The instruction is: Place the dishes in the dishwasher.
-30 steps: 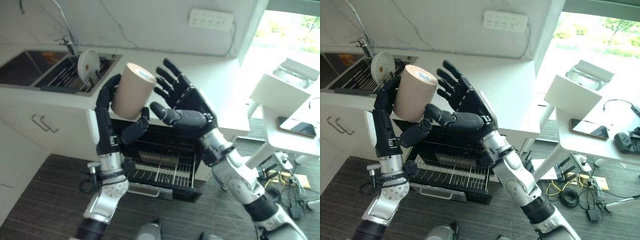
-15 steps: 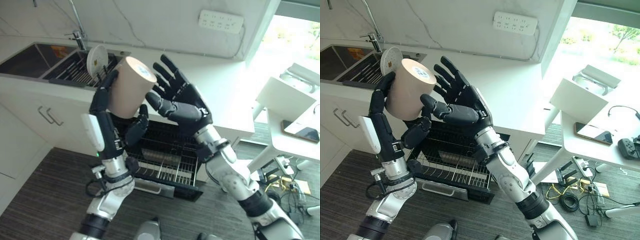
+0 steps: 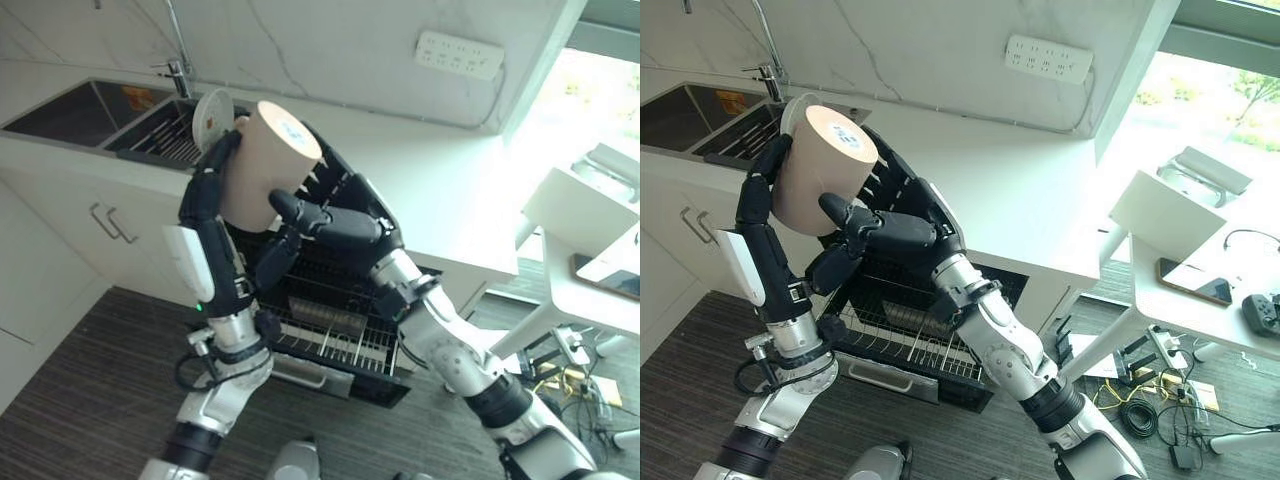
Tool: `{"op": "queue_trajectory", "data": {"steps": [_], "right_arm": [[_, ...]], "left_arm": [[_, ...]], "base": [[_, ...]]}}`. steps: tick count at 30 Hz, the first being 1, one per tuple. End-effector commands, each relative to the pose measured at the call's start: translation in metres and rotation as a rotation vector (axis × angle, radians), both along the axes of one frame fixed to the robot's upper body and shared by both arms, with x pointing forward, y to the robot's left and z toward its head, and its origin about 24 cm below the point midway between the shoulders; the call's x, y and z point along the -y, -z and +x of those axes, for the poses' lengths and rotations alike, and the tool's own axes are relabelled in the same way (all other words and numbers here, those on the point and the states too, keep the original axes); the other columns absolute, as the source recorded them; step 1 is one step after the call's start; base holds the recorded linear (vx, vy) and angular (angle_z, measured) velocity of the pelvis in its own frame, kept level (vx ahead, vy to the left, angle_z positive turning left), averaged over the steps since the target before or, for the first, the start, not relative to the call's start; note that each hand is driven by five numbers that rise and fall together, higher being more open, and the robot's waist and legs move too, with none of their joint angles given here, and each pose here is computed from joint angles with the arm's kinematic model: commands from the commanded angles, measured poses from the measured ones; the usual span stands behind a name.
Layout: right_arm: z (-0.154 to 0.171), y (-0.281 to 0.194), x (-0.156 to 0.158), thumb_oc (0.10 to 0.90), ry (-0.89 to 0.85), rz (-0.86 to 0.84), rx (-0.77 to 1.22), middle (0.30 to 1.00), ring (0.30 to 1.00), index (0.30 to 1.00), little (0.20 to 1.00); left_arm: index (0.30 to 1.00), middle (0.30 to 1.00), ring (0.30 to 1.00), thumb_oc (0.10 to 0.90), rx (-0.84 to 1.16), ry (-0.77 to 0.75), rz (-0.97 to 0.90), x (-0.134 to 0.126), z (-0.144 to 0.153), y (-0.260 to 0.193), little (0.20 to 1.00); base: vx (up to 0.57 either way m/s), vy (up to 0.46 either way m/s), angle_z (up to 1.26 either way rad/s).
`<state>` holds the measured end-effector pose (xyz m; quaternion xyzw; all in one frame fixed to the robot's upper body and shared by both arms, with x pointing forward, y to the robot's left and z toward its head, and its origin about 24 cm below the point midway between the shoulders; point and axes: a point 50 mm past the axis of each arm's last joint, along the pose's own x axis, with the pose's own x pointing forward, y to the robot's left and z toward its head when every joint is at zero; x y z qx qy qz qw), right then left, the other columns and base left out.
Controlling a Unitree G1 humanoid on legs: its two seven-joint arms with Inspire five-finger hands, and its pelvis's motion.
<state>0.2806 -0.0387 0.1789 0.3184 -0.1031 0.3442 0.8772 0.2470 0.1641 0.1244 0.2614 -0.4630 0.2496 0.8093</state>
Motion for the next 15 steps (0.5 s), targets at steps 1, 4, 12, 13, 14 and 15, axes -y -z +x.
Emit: {"op": "queue_trajectory", "data": {"steps": [1,4,12,13,14,15], "right_arm": [[-0.003,-0.057,-0.010,0.800,-0.053,0.147,0.191,0.900,0.900,0.900,0.900],[-0.004,-0.060,-0.015,0.800,-0.063,0.147,0.199,0.900,0.900,0.900,0.900],[-0.003,-0.072,-0.019,0.800,-0.047,0.150,0.223,0.900,0.900,0.900,0.900],[-0.002,-0.073,-0.020,0.800,-0.044,0.149,0.223,0.900,0.900,0.900,0.900],[-0.002,-0.073,-0.020,0.800,-0.044,0.150,0.221,0.900,0.900,0.900,0.900],[-0.001,-0.074,-0.021,0.800,-0.044,0.152,0.218,0.900,0.900,0.900,0.900]], "left_arm": [[0.300,0.300,0.300,0.400,0.188,0.117,-0.016,0.018,0.003,-0.035,0.300],[0.300,0.300,0.300,0.400,0.181,0.128,-0.018,0.020,0.003,-0.035,0.300],[0.300,0.300,0.300,0.400,0.146,0.156,-0.014,0.026,0.006,-0.028,0.300],[0.300,0.300,0.300,0.400,0.141,0.160,-0.014,0.027,0.006,-0.027,0.300],[0.300,0.300,0.300,0.400,0.136,0.163,-0.014,0.027,0.006,-0.026,0.300],[0.300,0.300,0.300,0.400,0.131,0.166,-0.011,0.027,0.006,-0.025,0.300]], "base": [[0.00,-0.001,0.04],[0.00,-0.001,0.04],[0.00,-0.003,0.01],[0.00,0.000,0.00],[0.00,0.000,0.00],[0.00,0.000,0.00]]}}
